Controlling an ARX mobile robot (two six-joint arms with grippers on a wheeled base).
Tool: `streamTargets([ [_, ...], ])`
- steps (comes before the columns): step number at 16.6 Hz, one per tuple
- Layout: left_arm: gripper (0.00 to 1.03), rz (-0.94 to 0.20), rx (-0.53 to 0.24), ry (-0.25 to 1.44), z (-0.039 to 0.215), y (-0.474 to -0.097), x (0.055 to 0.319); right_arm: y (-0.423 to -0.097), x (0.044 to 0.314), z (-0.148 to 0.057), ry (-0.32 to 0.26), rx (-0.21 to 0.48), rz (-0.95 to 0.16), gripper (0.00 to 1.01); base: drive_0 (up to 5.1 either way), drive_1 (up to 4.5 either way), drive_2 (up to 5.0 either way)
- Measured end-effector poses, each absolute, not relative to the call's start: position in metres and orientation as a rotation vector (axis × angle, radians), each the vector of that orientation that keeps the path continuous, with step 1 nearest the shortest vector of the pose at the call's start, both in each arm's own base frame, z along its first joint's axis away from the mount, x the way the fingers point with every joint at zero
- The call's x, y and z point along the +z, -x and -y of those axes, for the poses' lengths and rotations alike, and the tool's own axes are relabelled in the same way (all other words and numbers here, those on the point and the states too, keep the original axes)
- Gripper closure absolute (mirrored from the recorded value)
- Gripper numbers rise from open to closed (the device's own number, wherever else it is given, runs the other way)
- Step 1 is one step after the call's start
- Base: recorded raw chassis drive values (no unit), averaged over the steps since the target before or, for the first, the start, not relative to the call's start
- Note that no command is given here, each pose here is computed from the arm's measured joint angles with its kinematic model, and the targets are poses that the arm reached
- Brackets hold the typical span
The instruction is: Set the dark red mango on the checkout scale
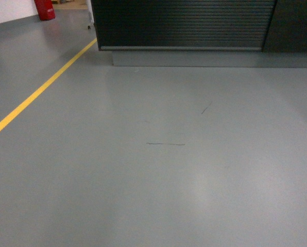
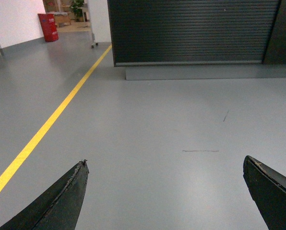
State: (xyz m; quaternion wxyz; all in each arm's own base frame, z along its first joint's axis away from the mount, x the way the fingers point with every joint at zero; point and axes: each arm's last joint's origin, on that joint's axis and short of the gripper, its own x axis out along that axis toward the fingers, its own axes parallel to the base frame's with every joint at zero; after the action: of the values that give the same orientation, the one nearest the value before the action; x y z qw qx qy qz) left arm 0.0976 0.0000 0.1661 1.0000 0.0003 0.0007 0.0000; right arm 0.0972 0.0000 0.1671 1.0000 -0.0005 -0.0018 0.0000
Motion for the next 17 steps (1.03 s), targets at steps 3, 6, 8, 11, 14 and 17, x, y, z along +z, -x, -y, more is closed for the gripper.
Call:
streamTargets([
  [3,0.05,-0.002,0.0,-0.001,0.0,-0.0976,0.1661,-0.0972,0.167,0.0,0.001,0.0,0.003,0.03,0.0,0.0,0.0],
  [6,0.05,-0.002,0.0,-0.001,0.0,-0.0976,0.1661,-0.0972,0.167,0.0,0.001,0.0,0.003,0.03,0.0,0.0,0.0],
  [8,0.05,-0.002,0.0,-0.001,0.0,-0.0976,0.1661,-0.0972,0.1671,0.0,0.001,0.0,0.004,0.03,0.0,0.0,0.0],
  [11,0.05,-0.001,0.0,-0.001,0.0,-0.0976,0.1661,-0.0972,0.167,0.0,0.001,0.0,0.003,0.03,0.0,0.0,0.0],
  [14,0.05,-0.002,0.0,-0.001,0.0,-0.0976,0.1661,-0.0972,0.167,0.0,0.001,0.0,0.003,0.03,0.0,0.0,0.0],
  [17,0.05,-0.002,0.0,-0.001,0.0,-0.0976,0.1661,-0.0972,0.167,0.0,0.001,0.0,0.003,0.03,0.0,0.0,0.0],
])
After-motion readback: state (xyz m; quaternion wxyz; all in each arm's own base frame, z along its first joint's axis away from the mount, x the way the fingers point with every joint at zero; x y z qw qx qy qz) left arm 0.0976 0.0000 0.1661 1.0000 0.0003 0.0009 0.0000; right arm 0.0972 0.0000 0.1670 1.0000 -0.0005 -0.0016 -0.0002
